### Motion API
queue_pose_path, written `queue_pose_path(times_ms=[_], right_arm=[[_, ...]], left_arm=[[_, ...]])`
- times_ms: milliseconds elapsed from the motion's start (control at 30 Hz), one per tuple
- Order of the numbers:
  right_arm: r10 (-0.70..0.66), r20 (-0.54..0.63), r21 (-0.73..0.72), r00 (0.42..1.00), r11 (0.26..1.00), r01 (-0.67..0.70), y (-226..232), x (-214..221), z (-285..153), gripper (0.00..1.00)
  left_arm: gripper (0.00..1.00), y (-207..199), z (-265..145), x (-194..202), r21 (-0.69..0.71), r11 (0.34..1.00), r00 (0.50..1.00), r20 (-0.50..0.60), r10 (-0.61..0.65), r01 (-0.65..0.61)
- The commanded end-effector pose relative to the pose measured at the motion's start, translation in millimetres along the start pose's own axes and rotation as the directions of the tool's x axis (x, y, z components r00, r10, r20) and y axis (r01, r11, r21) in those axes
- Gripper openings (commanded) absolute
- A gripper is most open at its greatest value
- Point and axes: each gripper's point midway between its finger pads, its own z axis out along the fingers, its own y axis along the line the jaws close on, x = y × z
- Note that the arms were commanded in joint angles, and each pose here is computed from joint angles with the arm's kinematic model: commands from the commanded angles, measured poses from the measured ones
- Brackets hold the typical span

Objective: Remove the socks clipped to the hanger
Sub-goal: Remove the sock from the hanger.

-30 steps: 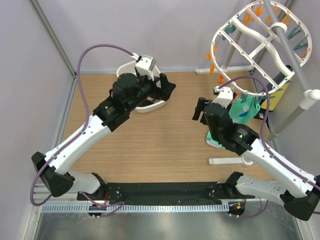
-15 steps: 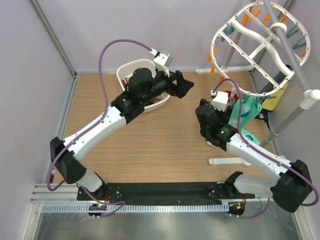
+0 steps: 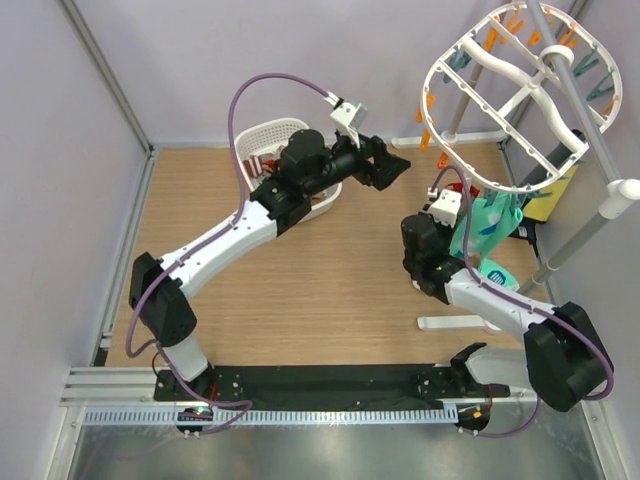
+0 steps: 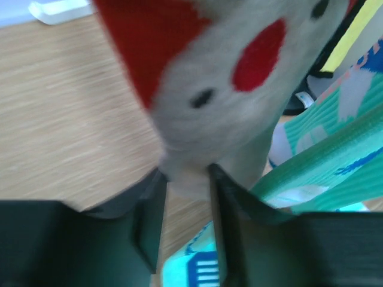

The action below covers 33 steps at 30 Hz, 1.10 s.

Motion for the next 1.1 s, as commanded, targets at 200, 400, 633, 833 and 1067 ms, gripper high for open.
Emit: queue_pose_path(times_ms=[200, 400, 633, 833, 1067], right_arm=[[0.16, 0.093, -0.194, 0.983, 0.971, -0.14, 5.4, -33.9, -16.5, 0.01], [0.214, 0.094, -0.274, 0.972, 0.944, -0.181, 1.9, -42.4, -30.7, 0.01], [0.259, 0.067, -0.362, 0.963, 0.906, -0.219, 10.1, -34.7, -40.0, 0.01], [0.287, 0.061, -0.401, 0.956, 0.884, -0.239, 11.3, -35.2, -45.6, 0.01], [0.31, 0.064, -0.408, 0.949, 0.875, -0.258, 8.5, -37.7, -47.0, 0.01]], left_arm=[[0.76, -11.1, 24.5, -34.4, 0.08, 0.991, 0.99, 0.103, 0.1, -0.109], [0.66, -34.0, 50.3, -18.3, 0.254, 0.964, 0.996, 0.065, 0.068, -0.083], [0.65, -59.9, 61.4, 5.9, 0.222, 0.966, 0.989, 0.09, 0.118, -0.136], [0.63, -72.7, 70.4, 23.3, 0.318, 0.945, 0.996, 0.078, 0.051, -0.074], [0.61, -72.0, 82.7, 37.7, 0.331, 0.942, 0.997, 0.075, 0.036, -0.059]])
